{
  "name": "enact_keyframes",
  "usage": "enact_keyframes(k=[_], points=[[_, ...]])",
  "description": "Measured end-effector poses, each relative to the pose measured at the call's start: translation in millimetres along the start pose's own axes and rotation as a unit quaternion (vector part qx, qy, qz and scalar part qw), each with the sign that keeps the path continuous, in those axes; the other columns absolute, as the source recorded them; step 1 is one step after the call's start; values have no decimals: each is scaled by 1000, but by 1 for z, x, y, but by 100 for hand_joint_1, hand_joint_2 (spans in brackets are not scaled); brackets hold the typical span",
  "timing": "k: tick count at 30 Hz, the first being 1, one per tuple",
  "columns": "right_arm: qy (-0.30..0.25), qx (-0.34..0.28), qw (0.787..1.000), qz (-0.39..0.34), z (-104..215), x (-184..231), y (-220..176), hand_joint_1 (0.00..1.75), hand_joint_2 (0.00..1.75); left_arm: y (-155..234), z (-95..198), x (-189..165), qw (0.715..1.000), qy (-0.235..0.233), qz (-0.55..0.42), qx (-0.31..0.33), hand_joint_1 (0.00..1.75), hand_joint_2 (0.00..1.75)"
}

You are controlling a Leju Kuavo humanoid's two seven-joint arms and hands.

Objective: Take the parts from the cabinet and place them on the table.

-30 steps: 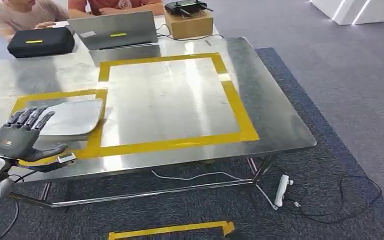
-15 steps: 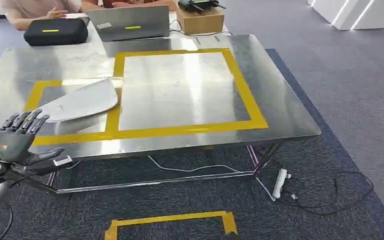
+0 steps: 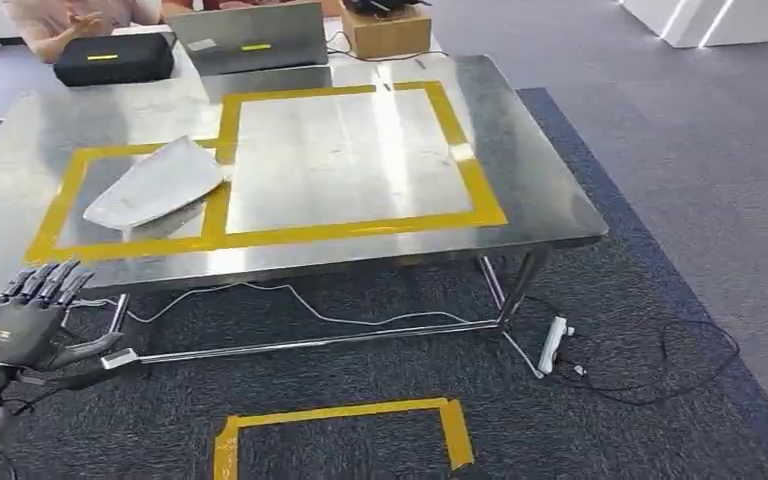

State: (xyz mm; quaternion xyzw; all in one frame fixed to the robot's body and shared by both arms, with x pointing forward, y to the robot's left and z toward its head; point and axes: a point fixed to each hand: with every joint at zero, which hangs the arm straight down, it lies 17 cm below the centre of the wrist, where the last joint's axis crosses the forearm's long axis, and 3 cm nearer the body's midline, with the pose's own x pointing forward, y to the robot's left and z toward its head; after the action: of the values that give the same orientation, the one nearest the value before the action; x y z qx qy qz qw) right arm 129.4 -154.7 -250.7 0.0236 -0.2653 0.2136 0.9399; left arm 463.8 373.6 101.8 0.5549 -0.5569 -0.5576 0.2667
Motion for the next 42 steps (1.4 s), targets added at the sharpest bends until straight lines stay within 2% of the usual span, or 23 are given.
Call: enact_keyframes(k=[7, 10, 13, 16, 19, 23, 27, 32, 35, 42], points=[[3, -2, 1000, -8, 0, -1, -1, 0, 0, -9, 15, -2, 1000, 18, 17, -11, 0, 0], [12, -5, 1000, -20, 1, -5, -1, 0, 0, -26, 40, 9, 997, 39, 64, -29, 0, 0], [27, -11, 999, -32, 3, -16, -2, 0, 0, -45, 63, 34, 991, 55, 115, -49, 0, 0], [43, -18, 998, -43, 4, -25, -5, 0, 0, -78, 100, 62, 977, 77, 173, -94, 0, 0], [74, -28, 994, -69, 7, -40, -8, 0, 0, -120, 139, 98, 937, 145, 283, -144, 0, 0], [112, -45, 987, -102, 9, -54, -17, 0, 0, -163, 195, 175, 870, 201, 375, -248, 0, 0], [137, -62, 982, -110, 13, -70, -22, 0, 0, -184, 262, 251, 793, 242, 427, -360, 0, 0], [169, -77, 977, -102, 17, -85, -28, 0, 0, -193, 334, 301, 710, 284, 430, -479, 0, 0], [179, -80, 975, -104, 19, -89, -28, 0, 0, -190, 347, 317, 676, 316, 445, -494, 0, 0], [188, -81, 973, -106, 22, -96, -27, 0, 0, -184, 351, 341, 650, 325, 461, -509, 0, 0]])
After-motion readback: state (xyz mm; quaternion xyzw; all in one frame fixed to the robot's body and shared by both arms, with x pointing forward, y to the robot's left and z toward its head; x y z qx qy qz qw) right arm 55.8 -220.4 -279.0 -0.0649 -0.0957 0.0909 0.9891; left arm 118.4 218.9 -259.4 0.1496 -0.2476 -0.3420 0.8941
